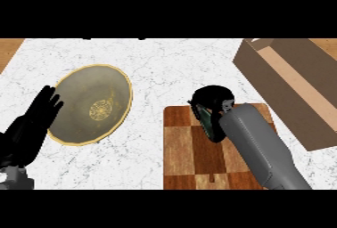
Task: Pick the eggplant from the cutting board and place it in the cardboard box
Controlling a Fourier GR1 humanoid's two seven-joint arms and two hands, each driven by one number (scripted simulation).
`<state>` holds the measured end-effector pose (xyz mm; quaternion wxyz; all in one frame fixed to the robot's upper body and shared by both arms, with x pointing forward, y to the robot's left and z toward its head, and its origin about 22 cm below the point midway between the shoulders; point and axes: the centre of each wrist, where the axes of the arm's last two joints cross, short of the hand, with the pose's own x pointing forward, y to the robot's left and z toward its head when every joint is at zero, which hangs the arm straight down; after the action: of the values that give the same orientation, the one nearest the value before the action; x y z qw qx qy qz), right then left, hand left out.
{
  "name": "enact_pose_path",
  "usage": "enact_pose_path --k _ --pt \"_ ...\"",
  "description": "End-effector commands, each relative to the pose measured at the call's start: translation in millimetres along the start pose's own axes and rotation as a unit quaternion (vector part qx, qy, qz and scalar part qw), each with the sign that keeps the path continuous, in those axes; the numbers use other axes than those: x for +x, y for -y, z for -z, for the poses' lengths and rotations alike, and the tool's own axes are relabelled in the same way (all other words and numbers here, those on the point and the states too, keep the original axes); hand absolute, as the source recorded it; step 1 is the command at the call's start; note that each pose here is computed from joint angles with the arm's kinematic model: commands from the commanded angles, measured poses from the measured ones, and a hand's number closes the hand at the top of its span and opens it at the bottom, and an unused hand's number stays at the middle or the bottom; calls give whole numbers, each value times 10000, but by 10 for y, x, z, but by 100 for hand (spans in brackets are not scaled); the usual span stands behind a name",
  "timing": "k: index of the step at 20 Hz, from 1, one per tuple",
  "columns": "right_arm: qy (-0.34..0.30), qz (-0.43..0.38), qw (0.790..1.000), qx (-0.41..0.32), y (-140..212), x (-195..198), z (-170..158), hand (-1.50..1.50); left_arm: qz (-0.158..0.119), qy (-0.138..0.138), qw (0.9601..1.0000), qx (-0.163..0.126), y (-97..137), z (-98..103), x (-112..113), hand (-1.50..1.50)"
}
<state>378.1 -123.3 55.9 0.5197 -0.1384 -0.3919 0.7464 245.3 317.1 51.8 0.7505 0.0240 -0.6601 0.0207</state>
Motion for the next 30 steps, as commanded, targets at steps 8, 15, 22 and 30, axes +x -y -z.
enact_pose_path --k 8,15,22,30 --pt "-2516 1231 9305 -2362 288 27 -63 150 -57 -4 10000 38 23 -52 -68 0" --pt "-2155 831 9103 -3436 516 272 -548 150 24 -25 10000 82 -73 -57 -112 0" --pt "-2446 934 8313 -4903 1136 807 -1241 150 21 -33 10000 87 -162 -10 -40 0" --pt "-3378 1108 7659 -5357 1403 410 -1713 150 -20 -40 10000 2 121 -63 -68 0"
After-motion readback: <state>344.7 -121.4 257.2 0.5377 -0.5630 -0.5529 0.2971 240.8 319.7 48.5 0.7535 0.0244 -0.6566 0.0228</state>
